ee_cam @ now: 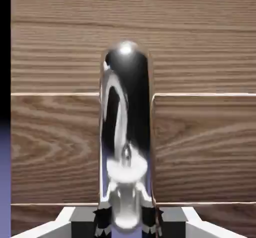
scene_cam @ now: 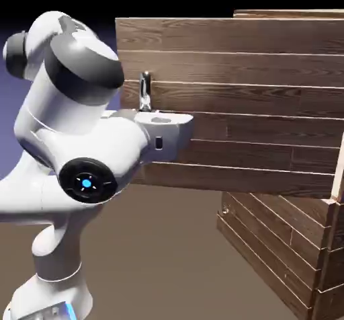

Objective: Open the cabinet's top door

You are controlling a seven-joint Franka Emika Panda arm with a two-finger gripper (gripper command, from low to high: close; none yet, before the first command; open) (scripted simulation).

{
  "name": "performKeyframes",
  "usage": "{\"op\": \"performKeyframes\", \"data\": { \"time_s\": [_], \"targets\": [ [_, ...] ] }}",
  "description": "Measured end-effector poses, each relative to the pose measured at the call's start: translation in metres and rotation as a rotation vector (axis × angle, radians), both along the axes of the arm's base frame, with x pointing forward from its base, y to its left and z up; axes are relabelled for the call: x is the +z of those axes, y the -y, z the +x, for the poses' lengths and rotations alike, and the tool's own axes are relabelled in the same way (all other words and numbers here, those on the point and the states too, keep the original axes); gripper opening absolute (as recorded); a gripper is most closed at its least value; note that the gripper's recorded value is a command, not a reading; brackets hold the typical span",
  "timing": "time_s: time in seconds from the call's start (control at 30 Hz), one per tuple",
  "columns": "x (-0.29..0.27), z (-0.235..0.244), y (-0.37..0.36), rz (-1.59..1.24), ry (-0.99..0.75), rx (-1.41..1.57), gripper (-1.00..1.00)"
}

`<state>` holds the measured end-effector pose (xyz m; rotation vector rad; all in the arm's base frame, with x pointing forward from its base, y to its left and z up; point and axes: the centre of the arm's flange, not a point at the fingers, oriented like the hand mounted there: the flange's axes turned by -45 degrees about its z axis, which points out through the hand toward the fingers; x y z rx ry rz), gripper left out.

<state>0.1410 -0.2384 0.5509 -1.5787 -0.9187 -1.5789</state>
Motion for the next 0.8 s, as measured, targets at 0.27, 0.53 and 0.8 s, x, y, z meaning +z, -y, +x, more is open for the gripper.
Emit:
{"op": "performKeyframes", "data": {
  "time_s": [0.27, 0.53, 0.8],
  "targets": [
    [0.000, -0.005, 0.067, 0.000, 0.000, 0.165, -1.00],
    [0.000, 0.002, 0.135, 0.000, 0.000, 0.332, -1.00],
    [0.000, 0.016, 0.191, 0.000, 0.000, 0.473, 1.00]
  ]
}}
